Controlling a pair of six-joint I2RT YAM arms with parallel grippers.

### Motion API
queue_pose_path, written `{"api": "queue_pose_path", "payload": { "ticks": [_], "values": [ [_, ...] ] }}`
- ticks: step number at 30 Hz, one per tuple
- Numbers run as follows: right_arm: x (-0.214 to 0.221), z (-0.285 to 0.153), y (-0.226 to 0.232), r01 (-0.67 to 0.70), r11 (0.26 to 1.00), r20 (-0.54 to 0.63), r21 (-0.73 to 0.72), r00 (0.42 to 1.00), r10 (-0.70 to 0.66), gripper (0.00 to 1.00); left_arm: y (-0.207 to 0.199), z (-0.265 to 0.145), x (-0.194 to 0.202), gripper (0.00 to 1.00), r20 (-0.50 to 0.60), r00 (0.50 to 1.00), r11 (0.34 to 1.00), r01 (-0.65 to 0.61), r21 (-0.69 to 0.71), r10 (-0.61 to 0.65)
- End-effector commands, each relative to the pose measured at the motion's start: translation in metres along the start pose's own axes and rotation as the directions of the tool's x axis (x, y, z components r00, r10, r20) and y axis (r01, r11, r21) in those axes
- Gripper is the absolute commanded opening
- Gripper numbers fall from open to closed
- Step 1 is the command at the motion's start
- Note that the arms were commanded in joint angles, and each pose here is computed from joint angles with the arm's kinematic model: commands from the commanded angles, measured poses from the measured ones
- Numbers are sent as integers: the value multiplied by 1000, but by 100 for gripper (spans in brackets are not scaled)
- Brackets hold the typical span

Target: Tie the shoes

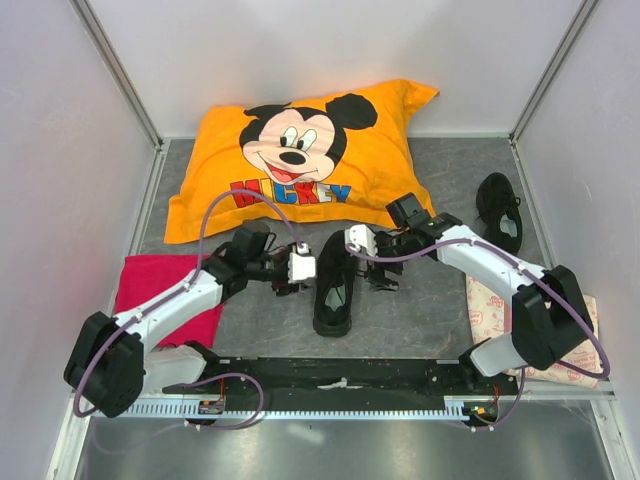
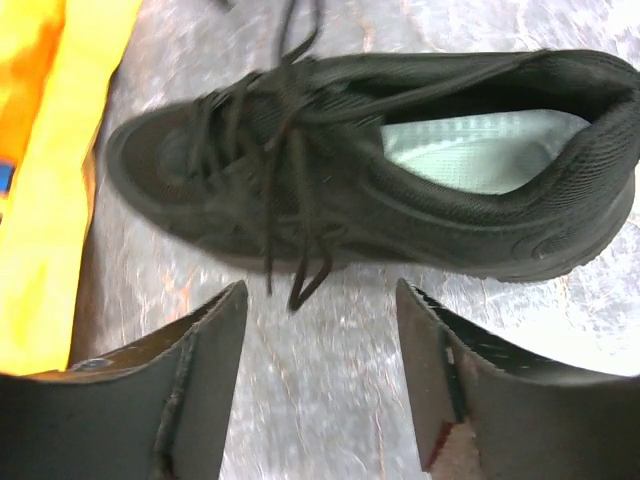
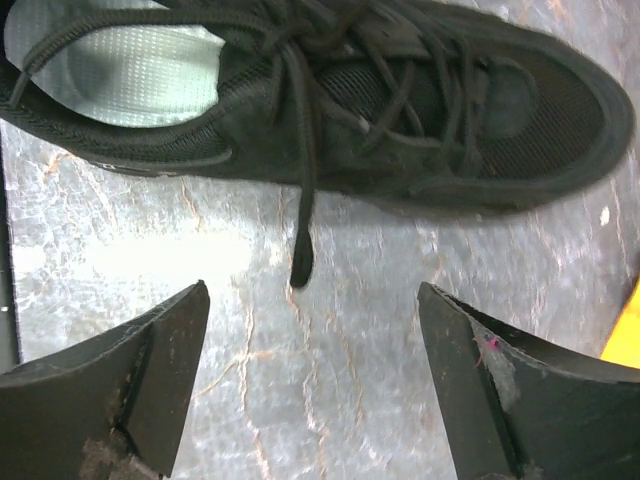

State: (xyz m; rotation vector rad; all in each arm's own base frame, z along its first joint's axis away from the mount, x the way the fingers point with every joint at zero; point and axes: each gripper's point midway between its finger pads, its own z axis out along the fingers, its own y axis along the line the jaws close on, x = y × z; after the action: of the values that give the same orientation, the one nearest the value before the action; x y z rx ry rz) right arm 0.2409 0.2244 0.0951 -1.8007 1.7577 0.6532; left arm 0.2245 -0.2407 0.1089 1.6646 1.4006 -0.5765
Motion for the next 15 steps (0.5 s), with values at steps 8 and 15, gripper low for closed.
{"api": "queue_pose_path", "payload": {
  "ticks": [8, 15],
  "values": [
    [-41, -74, -55, -334, 920, 237, 205, 929, 284, 98, 106, -69, -49, 98, 156, 861, 778, 504, -375, -484],
    [-26, -118, -106, -645, 686, 384, 337, 759, 525, 98, 144, -103, -44, 99, 133, 684, 598, 702, -386, -717]
  ]
}}
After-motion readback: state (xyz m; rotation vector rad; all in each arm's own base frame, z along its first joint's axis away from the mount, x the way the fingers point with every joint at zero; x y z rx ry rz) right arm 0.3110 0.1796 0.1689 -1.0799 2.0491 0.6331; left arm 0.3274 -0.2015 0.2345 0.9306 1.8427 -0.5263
